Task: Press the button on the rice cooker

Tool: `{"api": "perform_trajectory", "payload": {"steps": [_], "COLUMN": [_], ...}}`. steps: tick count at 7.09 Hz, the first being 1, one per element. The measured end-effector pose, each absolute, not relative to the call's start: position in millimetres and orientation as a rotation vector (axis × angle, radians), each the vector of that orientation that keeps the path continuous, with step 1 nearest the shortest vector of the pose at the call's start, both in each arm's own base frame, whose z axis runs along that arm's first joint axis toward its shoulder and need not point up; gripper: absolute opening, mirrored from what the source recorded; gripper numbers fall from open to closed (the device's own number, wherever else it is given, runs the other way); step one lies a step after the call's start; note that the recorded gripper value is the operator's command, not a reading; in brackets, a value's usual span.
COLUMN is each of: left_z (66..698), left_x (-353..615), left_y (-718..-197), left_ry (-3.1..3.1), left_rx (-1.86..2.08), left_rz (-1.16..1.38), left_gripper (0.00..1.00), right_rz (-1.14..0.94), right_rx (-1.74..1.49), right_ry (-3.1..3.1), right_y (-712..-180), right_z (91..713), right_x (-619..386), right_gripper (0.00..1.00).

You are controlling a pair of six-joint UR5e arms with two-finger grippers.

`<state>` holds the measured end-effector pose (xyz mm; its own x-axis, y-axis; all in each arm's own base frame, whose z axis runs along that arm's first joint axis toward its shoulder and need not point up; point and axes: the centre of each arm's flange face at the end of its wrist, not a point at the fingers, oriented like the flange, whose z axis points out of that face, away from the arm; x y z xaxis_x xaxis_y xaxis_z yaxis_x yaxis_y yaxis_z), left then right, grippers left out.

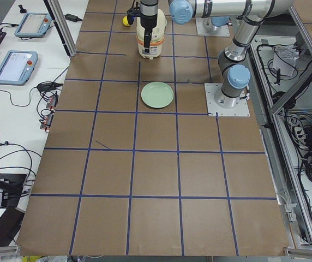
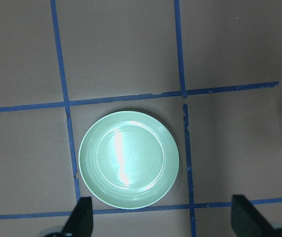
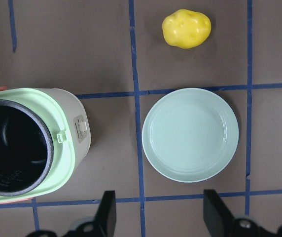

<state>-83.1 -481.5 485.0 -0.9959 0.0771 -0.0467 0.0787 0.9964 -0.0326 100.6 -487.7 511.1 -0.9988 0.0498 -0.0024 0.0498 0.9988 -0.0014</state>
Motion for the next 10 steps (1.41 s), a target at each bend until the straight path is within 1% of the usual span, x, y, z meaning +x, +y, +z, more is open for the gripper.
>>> {"api": "perform_trajectory", "payload": {"steps": [1, 2, 3, 7, 10], "left_z": [485, 485, 485, 485, 484], "left_x": [-83, -83, -83, -83, -83], "left_y": [-482, -482, -482, -482, -482], "left_ry": [3.093, 3.093, 3.093, 3.093, 3.094], "left_rx": [0.121, 0.121, 0.121, 0.121, 0.121], "left_rz": [-0.053, -0.052, -0.052, -0.052, -0.051], "left_gripper": [1.00, 1.00, 1.00, 1.00, 1.00], "right_rz": [0.029, 0.041, 0.036, -0.042, -0.056], "right_rx": [0.092, 0.097, 0.100, 0.166, 0.178], "right_ry": [3.136, 3.135, 3.132, 3.113, 3.110], "right_y": [-485, -484, -483, -489, -490], "right_z": [501, 496, 495, 501, 503], "right_x": [99, 99, 100, 112, 114], "right_gripper": [0.76, 0.86, 1.00, 1.00, 1.00]}}
